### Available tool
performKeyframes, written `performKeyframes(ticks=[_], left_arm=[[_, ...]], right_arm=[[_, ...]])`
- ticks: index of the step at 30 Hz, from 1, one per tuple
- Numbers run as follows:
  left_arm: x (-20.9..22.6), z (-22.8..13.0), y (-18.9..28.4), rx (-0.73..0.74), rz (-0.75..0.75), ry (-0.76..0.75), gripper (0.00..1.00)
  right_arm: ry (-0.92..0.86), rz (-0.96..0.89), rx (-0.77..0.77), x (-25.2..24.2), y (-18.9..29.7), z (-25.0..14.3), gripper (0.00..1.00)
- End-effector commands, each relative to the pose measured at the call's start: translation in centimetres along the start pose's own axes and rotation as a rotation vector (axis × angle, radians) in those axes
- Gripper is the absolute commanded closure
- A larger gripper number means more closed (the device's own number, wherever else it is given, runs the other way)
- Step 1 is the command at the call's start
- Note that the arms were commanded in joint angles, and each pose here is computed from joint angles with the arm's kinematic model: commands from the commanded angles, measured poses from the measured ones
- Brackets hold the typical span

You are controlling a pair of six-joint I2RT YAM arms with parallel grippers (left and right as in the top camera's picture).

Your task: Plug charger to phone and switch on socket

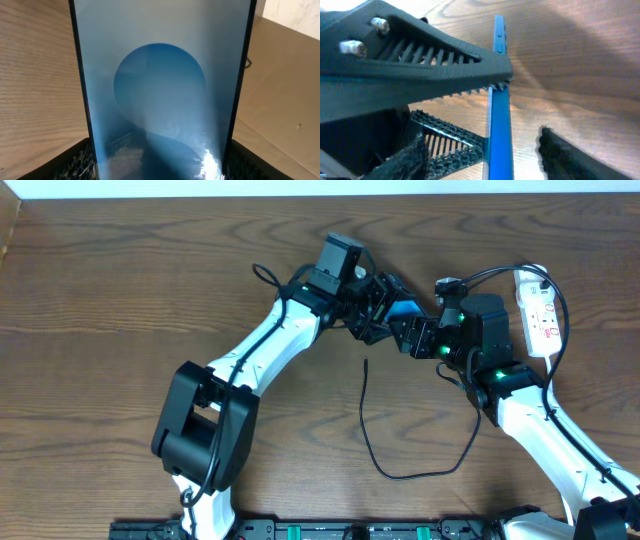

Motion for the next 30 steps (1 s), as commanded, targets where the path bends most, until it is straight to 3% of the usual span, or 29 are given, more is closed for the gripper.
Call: performKeyframes(ticks=[1,4,7,25,30], left_arm=[[-1.74,-0.95,1.37,-0.014,-0.044,-0.026,0.93],[-1.75,-0.95,1.37,-0.014,-0.044,-0.026,0.93],[-1.75,-0.95,1.37,-0.014,-0.044,-0.026,0.93],[-1.74,-0.96,1.37,-0.014,-0.044,-0.026,0.94],[-1.73,-0.96,1.37,-0.014,-0.044,-0.027,0.92]], right_arm=[[0.007,-0.003,-0.012,0.37,0.0,0.37,0.39],[0.007,-0.003,-0.012,0.37,0.0,0.36,0.44],[0.007,-0.003,-0.011,0.36,0.0,0.35,0.59],[0.005,-0.005,-0.009,0.33,0.0,0.31,0.98],[0.006,-0.005,-0.009,0.33,0.0,0.31,0.99]])
Point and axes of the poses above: each gripper's point midway between its finger pads, its own y axis back along the fingers, its own x axis along the line the jaws close on, z = x × y, the point moved 6 cm from there along y, back along the fingers, and after that the axes turned 1 degree about -y, right-handed, at the moved point
